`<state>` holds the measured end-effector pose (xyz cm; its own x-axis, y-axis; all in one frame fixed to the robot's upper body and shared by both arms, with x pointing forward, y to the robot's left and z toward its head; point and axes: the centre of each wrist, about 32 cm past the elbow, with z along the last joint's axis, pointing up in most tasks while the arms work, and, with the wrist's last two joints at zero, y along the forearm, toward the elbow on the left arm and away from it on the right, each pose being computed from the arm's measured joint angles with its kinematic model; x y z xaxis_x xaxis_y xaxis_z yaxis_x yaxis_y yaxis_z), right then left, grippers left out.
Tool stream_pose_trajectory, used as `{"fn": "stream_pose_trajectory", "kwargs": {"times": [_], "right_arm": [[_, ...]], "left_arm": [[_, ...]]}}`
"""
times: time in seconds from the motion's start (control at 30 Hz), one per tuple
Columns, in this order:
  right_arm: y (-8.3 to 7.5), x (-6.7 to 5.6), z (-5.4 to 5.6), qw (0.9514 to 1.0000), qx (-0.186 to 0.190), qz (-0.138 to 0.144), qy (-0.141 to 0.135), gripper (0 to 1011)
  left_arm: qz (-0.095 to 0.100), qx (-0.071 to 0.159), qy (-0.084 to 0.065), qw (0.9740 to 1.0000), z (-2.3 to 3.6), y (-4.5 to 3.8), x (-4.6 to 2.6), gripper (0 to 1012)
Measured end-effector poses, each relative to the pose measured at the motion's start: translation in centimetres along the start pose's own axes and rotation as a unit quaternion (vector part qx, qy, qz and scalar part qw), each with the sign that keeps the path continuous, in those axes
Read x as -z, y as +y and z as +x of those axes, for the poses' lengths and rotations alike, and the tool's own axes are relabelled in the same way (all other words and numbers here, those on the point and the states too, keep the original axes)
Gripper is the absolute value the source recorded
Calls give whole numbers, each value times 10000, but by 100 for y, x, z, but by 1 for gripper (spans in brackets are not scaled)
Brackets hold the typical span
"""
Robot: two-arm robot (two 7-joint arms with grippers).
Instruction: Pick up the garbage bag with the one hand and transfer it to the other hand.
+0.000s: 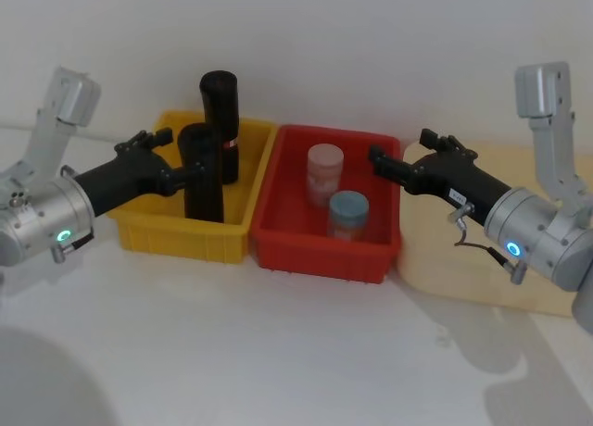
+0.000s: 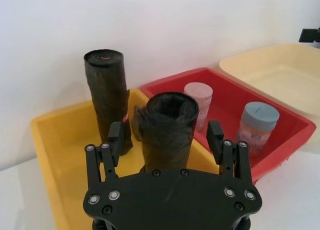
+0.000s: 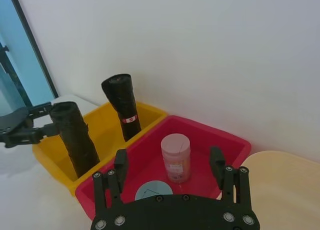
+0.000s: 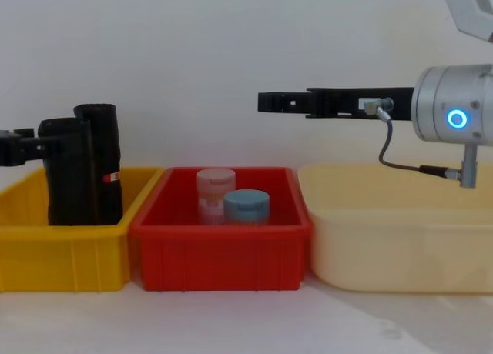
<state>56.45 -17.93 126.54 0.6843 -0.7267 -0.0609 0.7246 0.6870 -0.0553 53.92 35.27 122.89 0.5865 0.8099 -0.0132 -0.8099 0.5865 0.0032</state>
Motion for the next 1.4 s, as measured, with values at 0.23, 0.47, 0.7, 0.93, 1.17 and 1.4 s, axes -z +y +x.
{"fn": "stream_pose_trajectory", "kwargs": {"times": [0.23,0.47,0.7,0.93,1.17,1.4], "right_arm": [[-18,7,15,10000,-35,46,30,1001],[-44,14,51,9999,-49,91,82,1001],[-72,32,95,9999,-63,67,111,1001],[-78,62,129,9999,-91,-20,117,1001],[-67,93,149,9997,-148,-124,132,1001],[-15,105,141,9992,-273,-258,112,1001]], "left_arm": [[-8,52,13,10000,-16,-126,-8,1001],[41,69,-32,10000,-43,-263,-32,1001],[71,74,-65,9999,-58,-337,-53,987],[93,77,-85,9999,-68,-381,-63,818],[101,78,-97,9999,-74,-407,-71,630],[108,80,-104,9999,-77,-422,-75,465]]}}
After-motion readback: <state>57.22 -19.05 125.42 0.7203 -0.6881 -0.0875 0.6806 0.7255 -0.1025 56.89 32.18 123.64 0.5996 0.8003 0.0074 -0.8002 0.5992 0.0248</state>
